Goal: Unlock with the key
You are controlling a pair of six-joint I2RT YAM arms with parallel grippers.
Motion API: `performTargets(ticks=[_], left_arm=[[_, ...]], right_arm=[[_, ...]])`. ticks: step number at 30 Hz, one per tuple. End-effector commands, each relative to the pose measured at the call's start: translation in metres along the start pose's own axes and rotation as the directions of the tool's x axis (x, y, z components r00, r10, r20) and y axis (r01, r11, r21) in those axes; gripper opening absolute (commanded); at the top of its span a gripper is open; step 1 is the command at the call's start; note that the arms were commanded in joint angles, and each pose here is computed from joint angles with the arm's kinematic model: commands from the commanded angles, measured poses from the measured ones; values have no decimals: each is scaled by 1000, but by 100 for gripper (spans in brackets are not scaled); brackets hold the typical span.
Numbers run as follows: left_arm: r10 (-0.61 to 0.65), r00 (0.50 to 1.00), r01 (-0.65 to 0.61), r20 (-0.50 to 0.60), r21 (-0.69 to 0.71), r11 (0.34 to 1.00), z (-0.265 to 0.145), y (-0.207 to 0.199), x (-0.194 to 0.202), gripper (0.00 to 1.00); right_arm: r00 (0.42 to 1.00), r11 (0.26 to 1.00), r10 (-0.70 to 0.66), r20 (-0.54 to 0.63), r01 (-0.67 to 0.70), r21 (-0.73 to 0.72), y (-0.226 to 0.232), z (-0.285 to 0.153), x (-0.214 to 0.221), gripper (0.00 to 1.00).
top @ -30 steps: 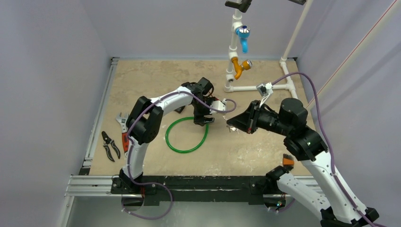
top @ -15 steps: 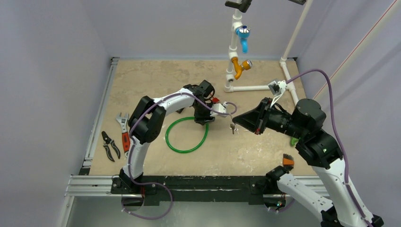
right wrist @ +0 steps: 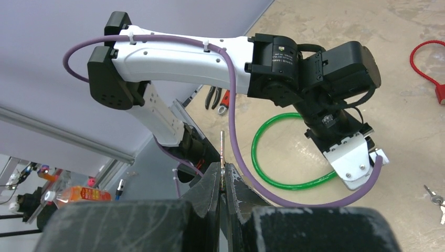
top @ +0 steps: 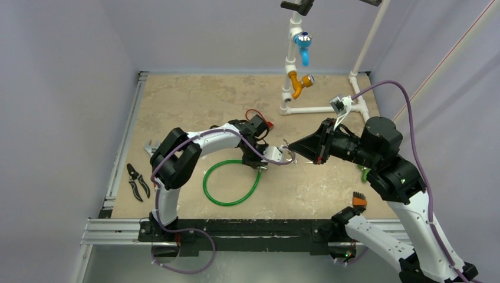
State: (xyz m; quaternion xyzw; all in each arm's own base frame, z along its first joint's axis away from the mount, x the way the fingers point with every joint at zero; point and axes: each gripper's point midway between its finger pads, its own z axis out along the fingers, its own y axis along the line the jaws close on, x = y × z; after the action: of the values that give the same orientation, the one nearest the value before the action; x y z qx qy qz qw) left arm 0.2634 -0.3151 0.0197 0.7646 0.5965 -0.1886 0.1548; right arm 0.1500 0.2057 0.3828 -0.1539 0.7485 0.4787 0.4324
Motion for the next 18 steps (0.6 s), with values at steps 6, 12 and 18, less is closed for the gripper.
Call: performTargets(ticks=[6, 12, 18], left_arm=[[49, 991, -30, 122, -150, 988, -71, 11, -44, 0], [137, 983, -111, 122, -196, 974, -137, -29, -44, 0], [254, 961, -213, 112, -285, 934, -186, -57, -45, 0]], right_arm=[[998, 999, -53, 41, 53, -5, 6, -1, -17, 0], [995, 996, -87, 42, 88, -31, 13, 1, -25, 0], [995, 992, -100, 0, 100, -75, 15, 8, -19, 0]])
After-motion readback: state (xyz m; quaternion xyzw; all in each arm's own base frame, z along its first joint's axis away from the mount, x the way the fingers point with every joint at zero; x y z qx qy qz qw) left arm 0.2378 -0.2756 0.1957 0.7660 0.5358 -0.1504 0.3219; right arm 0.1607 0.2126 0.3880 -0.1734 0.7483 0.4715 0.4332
